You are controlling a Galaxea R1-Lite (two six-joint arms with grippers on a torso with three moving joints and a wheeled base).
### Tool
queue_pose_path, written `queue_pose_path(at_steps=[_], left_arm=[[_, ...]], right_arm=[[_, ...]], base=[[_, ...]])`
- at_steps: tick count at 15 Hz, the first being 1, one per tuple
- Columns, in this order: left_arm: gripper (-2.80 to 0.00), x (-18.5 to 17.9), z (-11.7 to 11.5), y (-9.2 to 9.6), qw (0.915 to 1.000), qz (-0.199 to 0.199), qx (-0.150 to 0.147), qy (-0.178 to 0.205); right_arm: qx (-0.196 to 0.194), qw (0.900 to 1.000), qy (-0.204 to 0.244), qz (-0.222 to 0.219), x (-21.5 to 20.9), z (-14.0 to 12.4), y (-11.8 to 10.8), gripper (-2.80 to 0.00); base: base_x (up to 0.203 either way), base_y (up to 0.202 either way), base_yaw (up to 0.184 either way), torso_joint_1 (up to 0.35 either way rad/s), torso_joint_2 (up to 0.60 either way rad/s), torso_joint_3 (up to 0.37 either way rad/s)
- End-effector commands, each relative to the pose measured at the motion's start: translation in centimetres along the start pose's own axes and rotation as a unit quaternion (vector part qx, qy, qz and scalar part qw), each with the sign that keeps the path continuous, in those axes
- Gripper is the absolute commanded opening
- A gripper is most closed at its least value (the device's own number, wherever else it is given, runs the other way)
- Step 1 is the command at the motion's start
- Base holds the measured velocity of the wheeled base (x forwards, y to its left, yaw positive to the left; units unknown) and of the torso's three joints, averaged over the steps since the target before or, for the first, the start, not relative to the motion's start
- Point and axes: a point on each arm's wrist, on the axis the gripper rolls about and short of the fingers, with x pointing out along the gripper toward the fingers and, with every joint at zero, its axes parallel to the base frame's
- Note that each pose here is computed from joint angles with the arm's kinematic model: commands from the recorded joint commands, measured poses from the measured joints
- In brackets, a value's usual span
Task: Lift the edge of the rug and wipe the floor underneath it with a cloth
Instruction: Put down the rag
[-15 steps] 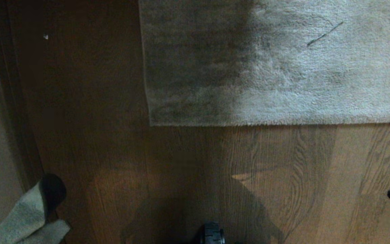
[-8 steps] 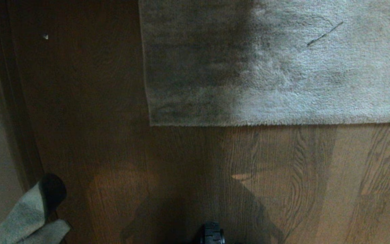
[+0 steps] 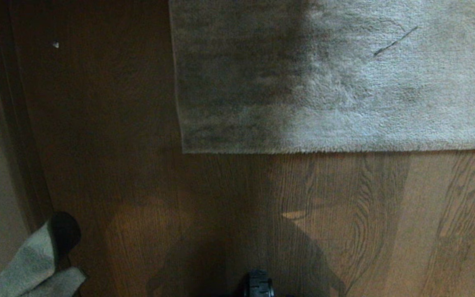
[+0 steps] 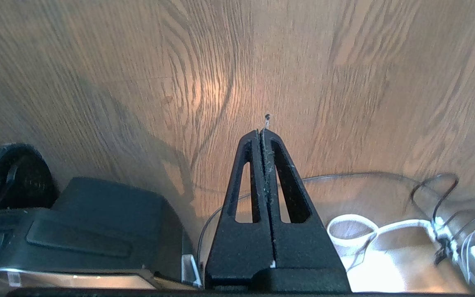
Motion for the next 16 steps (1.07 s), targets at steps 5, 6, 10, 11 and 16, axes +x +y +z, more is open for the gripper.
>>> queue_pose_path(at_steps=[5, 6, 10, 11, 16], left_arm=[[-2.8, 0.0, 0.0, 0.0, 1.0, 0.0, 0.0, 0.0], [-2.8, 0.0, 0.0, 0.0, 1.0, 0.0, 0.0, 0.0], [-2.8, 0.0, 0.0, 0.0, 1.0, 0.0, 0.0, 0.0], [-2.8, 0.0, 0.0, 0.0, 1.0, 0.0, 0.0, 0.0], [-2.8, 0.0, 0.0, 0.0, 1.0, 0.0, -0.001, 0.0]], right_arm=[[-0.005, 0.997, -0.066, 0.043, -1.4, -1.1, -0.1, -2.8], [-0.003, 0.996, -0.081, 0.046, -1.6, -1.2, -0.2, -2.8], [-0.001, 0.986, -0.147, 0.073, -2.5, -1.7, -0.2, -2.8], [-0.001, 0.986, -0.147, 0.073, -2.5, -1.7, -0.2, -2.8], [0.001, 0.986, -0.146, 0.074, -2.5, -1.7, -0.2, -2.8]], base=[[0.0, 0.0, 0.0, 0.0, 0.0, 0.0], [0.0, 0.0, 0.0, 0.0, 0.0, 0.0], [0.0, 0.0, 0.0, 0.0, 0.0, 0.0], [0.0, 0.0, 0.0, 0.0, 0.0, 0.0], [0.0, 0.0, 0.0, 0.0, 0.0, 0.0]])
